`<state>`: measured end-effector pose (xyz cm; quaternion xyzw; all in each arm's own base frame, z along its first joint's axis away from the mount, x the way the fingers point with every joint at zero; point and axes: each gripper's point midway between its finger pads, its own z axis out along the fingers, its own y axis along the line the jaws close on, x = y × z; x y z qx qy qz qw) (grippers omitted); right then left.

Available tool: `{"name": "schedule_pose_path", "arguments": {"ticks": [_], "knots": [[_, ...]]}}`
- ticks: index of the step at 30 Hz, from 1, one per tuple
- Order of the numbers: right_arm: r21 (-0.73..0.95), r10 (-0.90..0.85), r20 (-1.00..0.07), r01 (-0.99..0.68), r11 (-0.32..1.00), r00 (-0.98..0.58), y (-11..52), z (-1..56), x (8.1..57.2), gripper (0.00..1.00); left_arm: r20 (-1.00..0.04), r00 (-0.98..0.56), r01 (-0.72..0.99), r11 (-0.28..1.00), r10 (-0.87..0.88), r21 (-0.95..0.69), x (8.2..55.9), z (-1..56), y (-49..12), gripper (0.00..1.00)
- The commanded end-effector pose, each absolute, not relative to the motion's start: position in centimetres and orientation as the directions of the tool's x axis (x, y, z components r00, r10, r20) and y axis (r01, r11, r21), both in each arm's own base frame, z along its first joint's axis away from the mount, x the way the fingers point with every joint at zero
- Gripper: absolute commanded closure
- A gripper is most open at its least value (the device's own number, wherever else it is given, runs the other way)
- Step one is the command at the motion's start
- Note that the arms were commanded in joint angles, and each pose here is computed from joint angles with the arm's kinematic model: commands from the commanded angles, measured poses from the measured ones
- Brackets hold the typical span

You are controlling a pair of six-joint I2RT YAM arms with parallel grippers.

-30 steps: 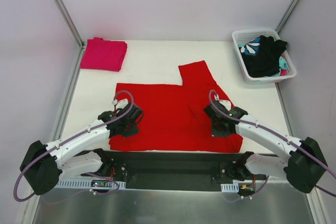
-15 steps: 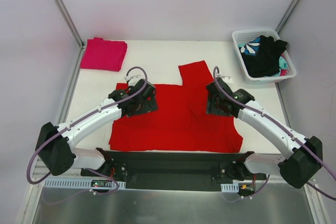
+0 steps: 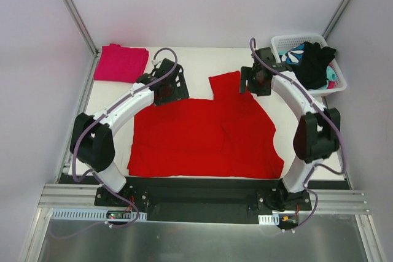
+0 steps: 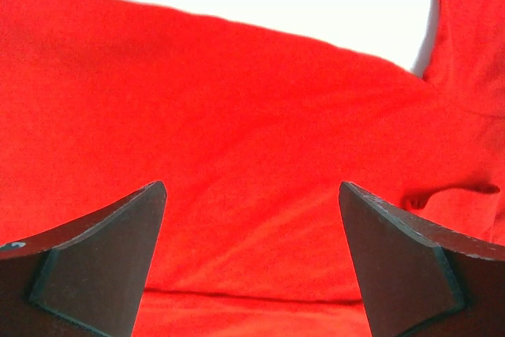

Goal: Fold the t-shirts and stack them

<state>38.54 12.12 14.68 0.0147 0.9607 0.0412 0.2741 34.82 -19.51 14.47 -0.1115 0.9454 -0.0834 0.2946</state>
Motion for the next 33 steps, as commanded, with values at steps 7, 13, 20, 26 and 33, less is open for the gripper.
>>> {"name": "schedule_pose_path", "arguments": {"ticks": [7,13,20,26,33], "knots": [[0.389,-0.005,-0.535,-0.252,0.886,-0.845,14.6,13.5,48.3,0.31,-0.570,-0.789,-0.069,0.955,-0.230,-0.289,40.9,14.2,-21.0,0.08],[0.413,-0.078,-0.575,-0.371,0.832,-0.815,15.4,13.4,51.2,0.32,-0.655,-0.708,-0.063,0.947,-0.265,-0.315,43.8,15.1,-20.2,0.08],[0.449,-0.057,-0.593,-0.389,0.804,-0.803,14.6,12.2,54.5,0.32,-0.671,-0.685,-0.068,0.942,-0.284,-0.330,45.5,15.0,-19.7,0.09],[0.486,0.013,-0.615,-0.366,0.794,-0.788,13.3,11.3,57.1,0.30,-0.701,-0.646,-0.067,0.936,-0.304,-0.345,45.9,15.8,-19.5,0.09],[0.574,0.138,-0.636,-0.346,0.742,-0.759,13.2,11.2,60.2,0.29,-0.703,-0.624,-0.072,0.921,-0.341,-0.383,46.4,15.0,-20.0,0.09]]}}
